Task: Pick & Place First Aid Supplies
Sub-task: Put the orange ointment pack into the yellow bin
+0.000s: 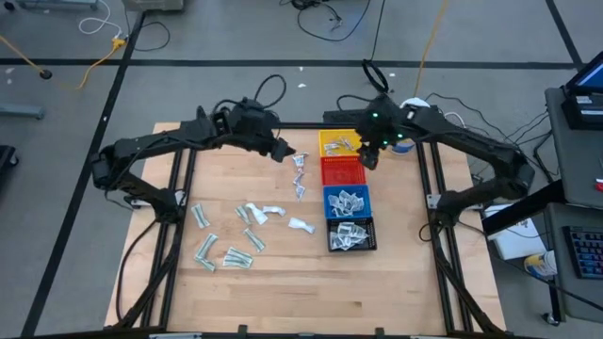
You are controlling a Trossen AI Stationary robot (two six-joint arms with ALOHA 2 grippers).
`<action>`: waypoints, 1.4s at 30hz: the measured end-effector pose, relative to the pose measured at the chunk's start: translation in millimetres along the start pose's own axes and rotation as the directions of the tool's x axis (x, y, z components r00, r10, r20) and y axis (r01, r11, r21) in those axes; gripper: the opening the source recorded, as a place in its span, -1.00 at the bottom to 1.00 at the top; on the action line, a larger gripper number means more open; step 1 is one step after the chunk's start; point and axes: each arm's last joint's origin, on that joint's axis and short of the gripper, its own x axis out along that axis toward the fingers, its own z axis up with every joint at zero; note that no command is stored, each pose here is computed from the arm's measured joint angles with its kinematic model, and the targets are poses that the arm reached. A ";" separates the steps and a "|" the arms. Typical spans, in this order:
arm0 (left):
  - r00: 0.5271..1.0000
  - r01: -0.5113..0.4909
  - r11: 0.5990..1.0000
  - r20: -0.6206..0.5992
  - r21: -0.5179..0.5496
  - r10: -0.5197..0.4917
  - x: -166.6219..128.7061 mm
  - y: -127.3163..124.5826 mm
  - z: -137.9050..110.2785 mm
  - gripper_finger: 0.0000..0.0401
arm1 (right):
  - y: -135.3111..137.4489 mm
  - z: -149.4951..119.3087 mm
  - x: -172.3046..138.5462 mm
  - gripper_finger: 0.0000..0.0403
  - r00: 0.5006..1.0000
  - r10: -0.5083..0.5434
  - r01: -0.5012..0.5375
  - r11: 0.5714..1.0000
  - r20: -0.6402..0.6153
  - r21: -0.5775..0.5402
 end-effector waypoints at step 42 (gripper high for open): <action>0.651 -0.753 0.570 -0.506 -0.329 0.567 194.2 18.1 -82.9 -0.13 | 12.7 -20.6 -77.3 -0.10 0.976 -0.020 0.020 1.000 0.218 0.000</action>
